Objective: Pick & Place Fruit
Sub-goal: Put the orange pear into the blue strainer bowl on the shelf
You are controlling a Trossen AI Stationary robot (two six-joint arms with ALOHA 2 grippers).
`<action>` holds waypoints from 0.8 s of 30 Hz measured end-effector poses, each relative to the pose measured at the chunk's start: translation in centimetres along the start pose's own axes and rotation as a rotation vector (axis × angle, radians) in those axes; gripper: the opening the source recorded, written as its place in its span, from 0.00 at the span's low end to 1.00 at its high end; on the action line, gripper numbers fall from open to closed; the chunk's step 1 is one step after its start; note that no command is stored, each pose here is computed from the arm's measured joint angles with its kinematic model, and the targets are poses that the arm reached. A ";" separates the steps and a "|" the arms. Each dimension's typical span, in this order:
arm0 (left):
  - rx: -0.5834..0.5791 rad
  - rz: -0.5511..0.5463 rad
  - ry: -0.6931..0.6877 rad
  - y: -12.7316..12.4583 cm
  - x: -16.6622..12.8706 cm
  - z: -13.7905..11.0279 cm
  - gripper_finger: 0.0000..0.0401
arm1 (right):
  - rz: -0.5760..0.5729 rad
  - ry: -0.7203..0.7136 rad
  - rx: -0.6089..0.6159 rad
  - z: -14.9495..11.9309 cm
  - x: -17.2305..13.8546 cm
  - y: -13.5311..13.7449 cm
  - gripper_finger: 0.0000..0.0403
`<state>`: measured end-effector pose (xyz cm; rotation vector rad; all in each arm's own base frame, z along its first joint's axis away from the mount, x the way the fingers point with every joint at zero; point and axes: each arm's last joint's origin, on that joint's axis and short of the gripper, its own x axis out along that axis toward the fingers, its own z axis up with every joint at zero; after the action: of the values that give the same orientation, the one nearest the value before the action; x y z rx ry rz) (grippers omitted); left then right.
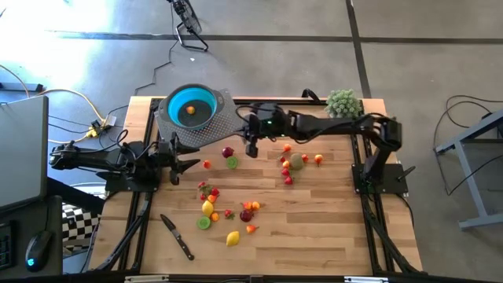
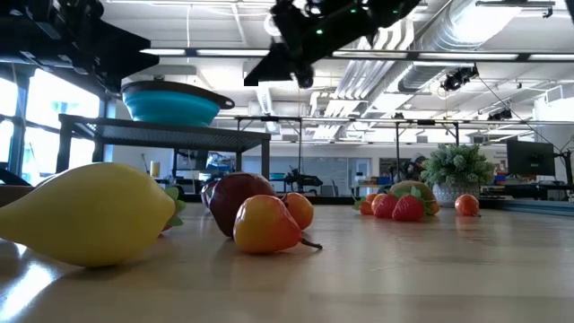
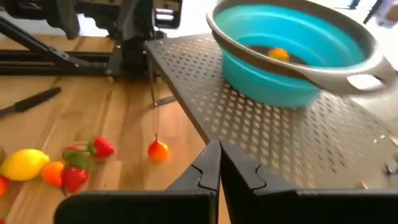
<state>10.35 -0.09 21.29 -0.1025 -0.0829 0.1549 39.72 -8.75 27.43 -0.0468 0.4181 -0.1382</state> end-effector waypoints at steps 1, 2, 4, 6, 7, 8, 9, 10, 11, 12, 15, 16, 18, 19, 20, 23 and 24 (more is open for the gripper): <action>0.000 0.000 0.001 0.0 0.0 0.0 0.46 | -0.008 0.005 0.009 -0.3 -0.7 0.0 0.01; 0.000 0.000 0.002 0.0 0.0 0.0 0.46 | -0.015 0.018 0.021 -0.9 -1.2 0.1 0.01; 0.000 0.000 0.003 0.0 0.0 0.0 0.46 | -0.032 0.019 0.045 -1.5 -2.4 0.2 0.01; 0.001 0.000 0.004 0.0 0.0 0.0 0.46 | -0.057 0.011 0.075 -1.8 -4.0 0.3 0.01; 0.001 0.000 0.004 0.0 0.0 0.0 0.46 | -0.076 -0.003 0.088 -1.8 -4.8 0.3 0.01; 0.001 0.000 0.006 0.0 0.0 -0.1 0.46 | -0.094 -0.006 0.100 -2.0 -5.5 0.3 0.01; 0.002 0.000 0.008 0.0 0.0 -0.1 0.46 | -0.111 -0.004 0.112 -2.3 -6.2 0.4 0.01; 0.002 0.000 0.008 0.0 0.0 -0.1 0.46 | -0.124 0.001 0.127 -2.7 -6.9 0.5 0.01; 0.002 0.000 0.008 0.0 0.0 -0.1 0.46 | -0.139 0.008 0.136 -3.1 -7.4 0.6 0.01; 0.002 0.000 0.007 0.0 0.0 -0.1 0.46 | -0.159 0.013 0.148 -3.4 -8.1 0.7 0.01; 0.001 0.000 0.007 0.0 0.0 -0.1 0.46 | -0.215 0.041 0.210 -3.8 -10.2 0.8 0.01; 0.001 0.000 0.007 0.0 0.0 -0.1 0.46 | -0.234 0.051 0.240 -3.9 -10.9 0.9 0.01; 0.001 0.000 0.007 0.0 0.0 -0.1 0.46 | -0.288 0.109 0.291 -4.5 -12.2 1.0 0.01; 0.001 0.000 0.007 0.0 0.0 -0.1 0.46 | -0.315 0.137 0.313 -4.8 -12.7 1.2 0.01; 0.001 0.000 0.008 0.0 0.0 -0.1 0.46 | -0.340 0.165 0.330 -5.0 -13.2 1.3 0.01; 0.001 0.000 0.007 0.0 0.0 -0.1 0.46 | -0.398 0.226 0.385 -5.5 -14.7 1.6 0.01; 0.001 0.000 0.007 0.0 0.0 -0.1 0.46 | -0.409 0.244 0.404 -5.6 -15.1 1.7 0.01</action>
<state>10.36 -0.09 21.22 -0.1020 -0.0756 0.1546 23.99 -4.96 28.23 0.2864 0.6143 -0.6330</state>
